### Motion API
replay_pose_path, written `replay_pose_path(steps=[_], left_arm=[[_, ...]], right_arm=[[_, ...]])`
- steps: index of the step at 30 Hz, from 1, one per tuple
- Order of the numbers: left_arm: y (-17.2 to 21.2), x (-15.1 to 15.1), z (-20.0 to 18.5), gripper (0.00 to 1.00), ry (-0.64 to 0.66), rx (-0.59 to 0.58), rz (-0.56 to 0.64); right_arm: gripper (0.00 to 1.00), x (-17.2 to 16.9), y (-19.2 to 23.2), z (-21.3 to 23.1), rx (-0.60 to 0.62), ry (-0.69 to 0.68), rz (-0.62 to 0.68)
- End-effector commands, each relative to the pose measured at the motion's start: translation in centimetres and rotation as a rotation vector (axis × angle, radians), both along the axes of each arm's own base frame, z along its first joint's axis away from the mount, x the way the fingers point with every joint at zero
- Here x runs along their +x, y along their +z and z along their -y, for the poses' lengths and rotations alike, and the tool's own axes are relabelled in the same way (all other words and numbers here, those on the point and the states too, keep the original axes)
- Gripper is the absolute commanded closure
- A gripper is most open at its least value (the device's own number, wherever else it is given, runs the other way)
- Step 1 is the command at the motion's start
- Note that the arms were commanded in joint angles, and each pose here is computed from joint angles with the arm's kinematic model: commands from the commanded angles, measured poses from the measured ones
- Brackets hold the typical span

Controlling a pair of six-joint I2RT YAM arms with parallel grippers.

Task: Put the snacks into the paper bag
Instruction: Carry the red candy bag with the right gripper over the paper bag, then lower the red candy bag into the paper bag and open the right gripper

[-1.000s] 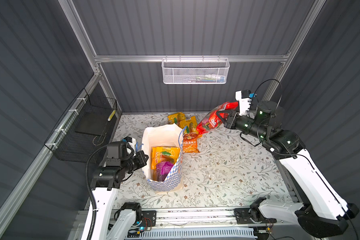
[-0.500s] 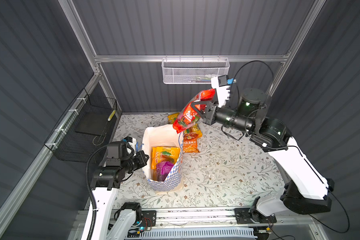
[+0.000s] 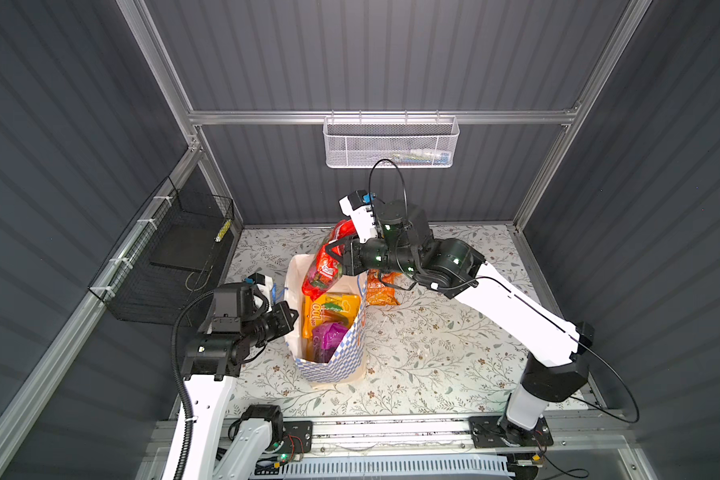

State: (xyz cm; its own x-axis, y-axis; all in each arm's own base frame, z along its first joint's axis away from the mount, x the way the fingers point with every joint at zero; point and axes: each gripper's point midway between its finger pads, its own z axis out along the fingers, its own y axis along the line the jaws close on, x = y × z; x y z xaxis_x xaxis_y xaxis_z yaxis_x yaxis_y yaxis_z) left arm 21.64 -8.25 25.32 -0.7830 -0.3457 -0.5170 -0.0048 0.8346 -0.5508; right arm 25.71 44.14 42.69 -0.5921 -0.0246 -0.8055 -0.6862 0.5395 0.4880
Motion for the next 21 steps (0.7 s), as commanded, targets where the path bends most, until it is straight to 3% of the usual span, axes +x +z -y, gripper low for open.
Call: replay_pose_path(steps=[1,8,16,21], left_arm=[[1.8,0.0,0.7,1.00,-0.034,-0.027,0.060],[1.9,0.1,0.7,1.00,-0.034,-0.027,0.061],[1.7,0.4,0.7,1.00,-0.033,-0.031,0.057],[1.7,0.4,0.7,1.00,-0.033,-0.030,0.060]], right_arm=[[1.00,1.0,1.9,-0.1,0.095,-0.047,0.039],[1.00,1.9,-2.7,-2.1,0.034,-0.044,-0.033],[1.00,1.7,-6.4,-5.7,0.002,0.074,-0.136],[1.00,3.2,-9.6,-5.0,-0.054,0.066,-0.187]])
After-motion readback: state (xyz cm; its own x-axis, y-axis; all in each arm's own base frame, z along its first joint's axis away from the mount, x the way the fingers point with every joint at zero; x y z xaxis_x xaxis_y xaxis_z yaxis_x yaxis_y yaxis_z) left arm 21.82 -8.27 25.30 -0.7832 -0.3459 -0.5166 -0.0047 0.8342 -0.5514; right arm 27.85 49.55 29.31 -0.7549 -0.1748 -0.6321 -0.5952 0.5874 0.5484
